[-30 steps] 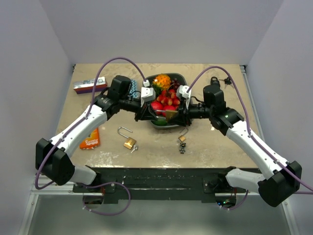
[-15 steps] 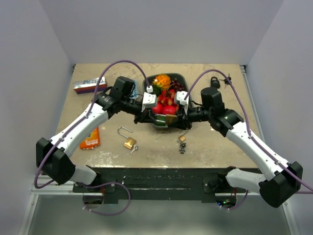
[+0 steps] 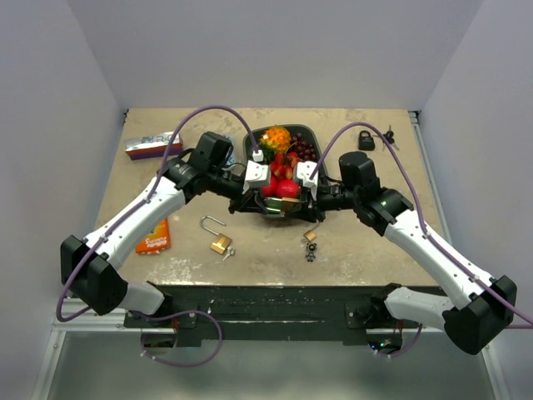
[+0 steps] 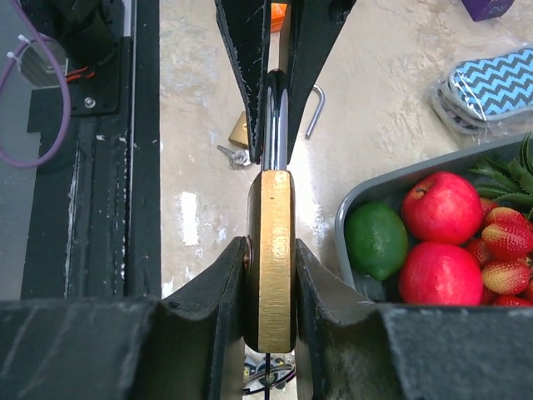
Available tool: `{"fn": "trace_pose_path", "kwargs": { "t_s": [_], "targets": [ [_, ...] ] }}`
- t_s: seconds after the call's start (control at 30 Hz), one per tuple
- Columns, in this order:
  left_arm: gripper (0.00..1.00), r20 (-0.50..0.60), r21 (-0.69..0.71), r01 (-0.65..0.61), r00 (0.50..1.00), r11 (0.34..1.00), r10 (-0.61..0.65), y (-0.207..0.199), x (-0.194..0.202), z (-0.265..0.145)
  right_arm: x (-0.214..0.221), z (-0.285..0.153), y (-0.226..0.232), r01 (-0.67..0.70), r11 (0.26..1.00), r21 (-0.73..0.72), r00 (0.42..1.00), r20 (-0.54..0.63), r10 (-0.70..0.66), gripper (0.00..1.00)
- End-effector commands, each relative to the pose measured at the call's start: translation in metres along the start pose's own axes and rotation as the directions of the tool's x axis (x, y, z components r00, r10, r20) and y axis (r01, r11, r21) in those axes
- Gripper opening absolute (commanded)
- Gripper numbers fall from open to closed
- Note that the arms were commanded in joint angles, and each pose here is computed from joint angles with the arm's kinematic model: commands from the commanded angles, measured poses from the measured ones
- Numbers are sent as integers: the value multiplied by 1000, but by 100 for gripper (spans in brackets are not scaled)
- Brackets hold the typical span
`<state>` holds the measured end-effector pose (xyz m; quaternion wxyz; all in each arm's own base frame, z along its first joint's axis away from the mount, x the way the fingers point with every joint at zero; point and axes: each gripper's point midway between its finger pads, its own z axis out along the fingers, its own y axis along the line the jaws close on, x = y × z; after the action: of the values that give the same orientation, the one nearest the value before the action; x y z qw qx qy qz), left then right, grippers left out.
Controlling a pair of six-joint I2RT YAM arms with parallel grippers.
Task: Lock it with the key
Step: Lock the lock.
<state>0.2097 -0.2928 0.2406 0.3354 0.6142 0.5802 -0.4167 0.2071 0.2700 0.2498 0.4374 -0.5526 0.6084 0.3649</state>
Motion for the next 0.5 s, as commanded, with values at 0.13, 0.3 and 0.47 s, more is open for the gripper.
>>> {"fn": "trace_pose_path", "kwargs": {
  "t_s": [0.13, 0.3, 0.47],
  "targets": [
    [0, 302, 103, -234, 933, 967, 194, -32, -95, 19, -94, 13, 15, 239, 968, -72, 924, 324, -204, 0],
    [0, 361, 137, -276, 908, 951, 212, -38, -112, 37, -99, 28, 25, 221, 966, -134, 921, 354, -162, 0],
    [0, 383, 159, -270, 903, 950, 192, -46, -113, 41, -99, 29, 27, 213, 967, -140, 923, 354, -152, 0]
  ]
}}
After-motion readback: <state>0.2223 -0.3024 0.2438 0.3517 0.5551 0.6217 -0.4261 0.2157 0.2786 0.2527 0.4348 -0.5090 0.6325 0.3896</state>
